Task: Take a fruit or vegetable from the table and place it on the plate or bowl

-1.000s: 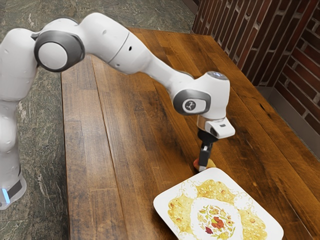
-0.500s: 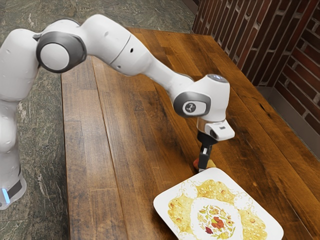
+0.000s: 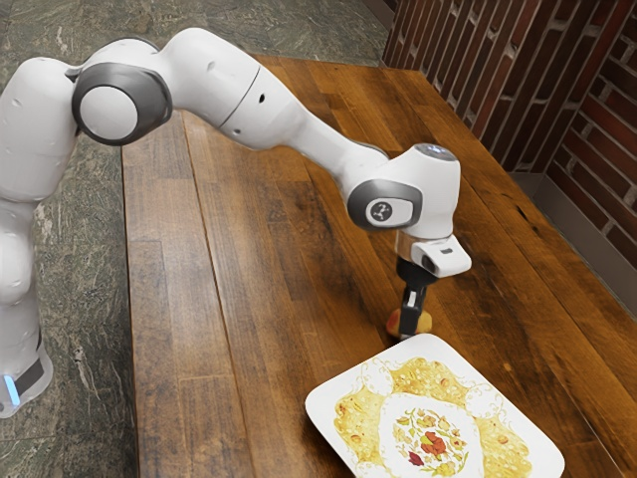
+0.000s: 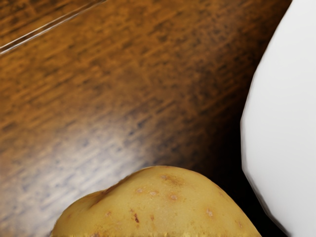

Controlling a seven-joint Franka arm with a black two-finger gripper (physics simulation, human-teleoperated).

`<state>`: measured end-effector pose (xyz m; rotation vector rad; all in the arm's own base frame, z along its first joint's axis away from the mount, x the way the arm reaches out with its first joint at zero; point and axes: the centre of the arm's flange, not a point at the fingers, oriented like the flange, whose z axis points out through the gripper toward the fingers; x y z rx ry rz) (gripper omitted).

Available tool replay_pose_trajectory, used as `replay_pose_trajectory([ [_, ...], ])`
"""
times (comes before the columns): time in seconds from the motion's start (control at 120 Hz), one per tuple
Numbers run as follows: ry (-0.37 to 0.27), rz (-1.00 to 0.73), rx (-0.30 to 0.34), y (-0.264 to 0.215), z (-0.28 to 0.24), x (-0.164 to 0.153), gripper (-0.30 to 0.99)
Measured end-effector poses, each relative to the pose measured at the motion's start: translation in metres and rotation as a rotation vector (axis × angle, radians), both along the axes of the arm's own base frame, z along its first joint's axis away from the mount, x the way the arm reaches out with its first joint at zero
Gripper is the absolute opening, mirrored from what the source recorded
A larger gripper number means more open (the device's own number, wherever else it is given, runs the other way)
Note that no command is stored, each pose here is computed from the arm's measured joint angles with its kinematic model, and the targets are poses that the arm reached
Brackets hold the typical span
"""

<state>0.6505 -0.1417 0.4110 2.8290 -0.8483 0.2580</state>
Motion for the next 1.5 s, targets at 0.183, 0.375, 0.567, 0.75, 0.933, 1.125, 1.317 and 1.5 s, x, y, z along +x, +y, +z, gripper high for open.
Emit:
replay_pose_trajectory([
  [0.183,0.001,0.004,-0.003,0.0,0.001,0.0,0.37],
  [0.375,-0.011,0.014,-0.006,0.002,0.01,0.002,0.35],
  [0.567,-0.013,0.029,-0.002,0.009,0.013,0.003,0.34],
  [0.75,-0.02,0.059,0.007,0.026,0.018,0.006,0.34],
  [0.933,-0.054,0.076,0.013,0.036,0.046,0.008,0.34],
  [1.125,-0.089,0.071,0.021,0.037,0.075,0.015,0.34],
  [1.317,-0.116,0.059,0.031,0.035,0.097,0.019,0.34],
  [1.5,-0.123,0.019,0.026,0.011,0.106,0.016,0.34],
])
